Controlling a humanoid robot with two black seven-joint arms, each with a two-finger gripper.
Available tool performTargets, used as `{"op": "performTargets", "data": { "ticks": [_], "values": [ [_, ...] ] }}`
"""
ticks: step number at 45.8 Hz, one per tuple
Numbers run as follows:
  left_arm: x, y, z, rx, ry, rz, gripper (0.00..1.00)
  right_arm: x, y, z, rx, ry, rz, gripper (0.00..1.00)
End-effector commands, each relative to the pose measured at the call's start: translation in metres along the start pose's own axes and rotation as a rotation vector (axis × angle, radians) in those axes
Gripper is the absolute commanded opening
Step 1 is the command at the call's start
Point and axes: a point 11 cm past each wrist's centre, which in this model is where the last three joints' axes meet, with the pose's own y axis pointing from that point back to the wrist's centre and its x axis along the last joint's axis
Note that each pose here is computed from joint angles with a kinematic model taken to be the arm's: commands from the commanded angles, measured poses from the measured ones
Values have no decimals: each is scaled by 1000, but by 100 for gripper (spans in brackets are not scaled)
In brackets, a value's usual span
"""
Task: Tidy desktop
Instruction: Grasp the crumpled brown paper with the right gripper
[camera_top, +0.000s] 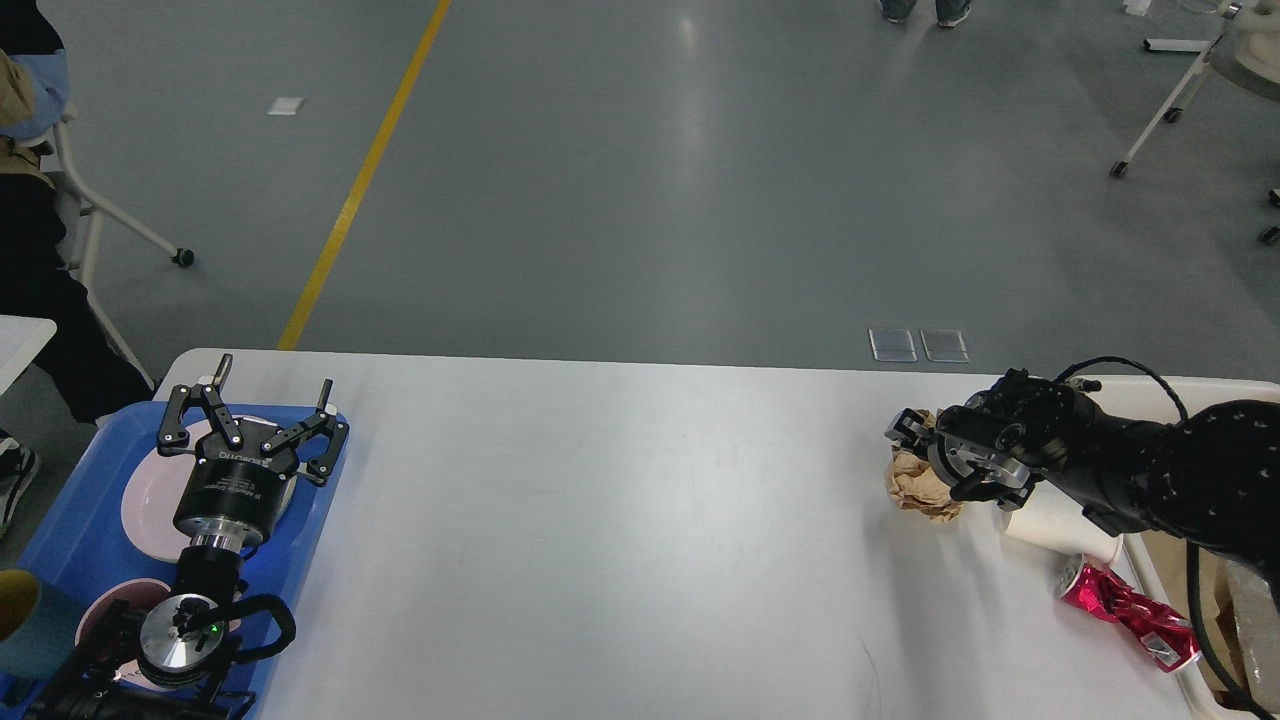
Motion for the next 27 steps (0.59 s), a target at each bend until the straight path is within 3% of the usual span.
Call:
{"op": "performTargets", "data": {
  "ticks": [1, 6, 15, 18, 21, 27],
  "values": [
    [0, 0, 0, 0, 0, 0, 96, -5, 0, -7, 10, 7, -2, 72],
    [0, 0, 0, -1, 1, 0, 96, -13, 0, -13, 18, 15, -7, 61],
    [0, 0, 0, 0, 0, 0, 96, -19, -2, -12, 15, 18, -18, 19],
    [0, 0, 0, -1, 1, 0, 96, -21, -1, -13, 17, 18, -25, 14],
    [0, 0, 0, -1, 1, 0, 96, -31, 2, -14, 23, 22, -70, 0],
    [0, 0, 0, 0, 0, 0, 96, -39, 14, -21, 36, 37, -121, 0]
  ]
}}
